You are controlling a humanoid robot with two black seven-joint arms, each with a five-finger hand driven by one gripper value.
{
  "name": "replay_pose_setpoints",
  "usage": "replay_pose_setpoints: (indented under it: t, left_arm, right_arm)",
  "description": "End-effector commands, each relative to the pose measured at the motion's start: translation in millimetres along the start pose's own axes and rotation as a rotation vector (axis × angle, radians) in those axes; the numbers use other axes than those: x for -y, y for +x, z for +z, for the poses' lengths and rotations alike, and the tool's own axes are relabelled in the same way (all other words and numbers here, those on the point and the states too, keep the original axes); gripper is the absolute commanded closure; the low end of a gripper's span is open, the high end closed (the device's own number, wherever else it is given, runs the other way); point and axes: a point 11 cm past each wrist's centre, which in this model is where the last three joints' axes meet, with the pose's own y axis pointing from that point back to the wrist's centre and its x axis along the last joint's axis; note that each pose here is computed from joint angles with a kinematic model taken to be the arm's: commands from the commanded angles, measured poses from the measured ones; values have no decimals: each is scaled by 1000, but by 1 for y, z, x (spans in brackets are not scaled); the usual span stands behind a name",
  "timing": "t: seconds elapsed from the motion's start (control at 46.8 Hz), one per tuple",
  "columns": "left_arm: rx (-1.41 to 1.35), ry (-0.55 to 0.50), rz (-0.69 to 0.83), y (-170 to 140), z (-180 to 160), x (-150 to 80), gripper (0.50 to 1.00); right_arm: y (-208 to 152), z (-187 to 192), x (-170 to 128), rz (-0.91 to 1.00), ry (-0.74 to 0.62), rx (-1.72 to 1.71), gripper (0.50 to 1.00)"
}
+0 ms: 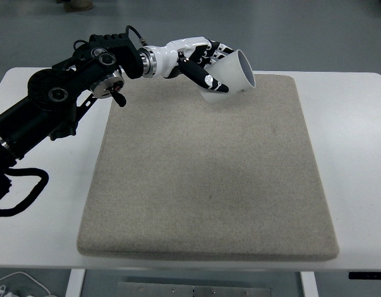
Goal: Flip white cup upright
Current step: 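Lift the mug with the left hand and rotate it opening-up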
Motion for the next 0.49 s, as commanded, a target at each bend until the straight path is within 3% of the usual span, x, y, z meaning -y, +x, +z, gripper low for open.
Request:
replay_pose_setpoints:
  t: [0.0,0.47]
  left_arm:
    - [-67,-37,22,16,-4,-10,943]
    - [-309,-230,102,71,-37,-51,937]
  right_arm:
    - [0,0,0,0,1,0,570]
    - [0,0,0,0,0,0,570]
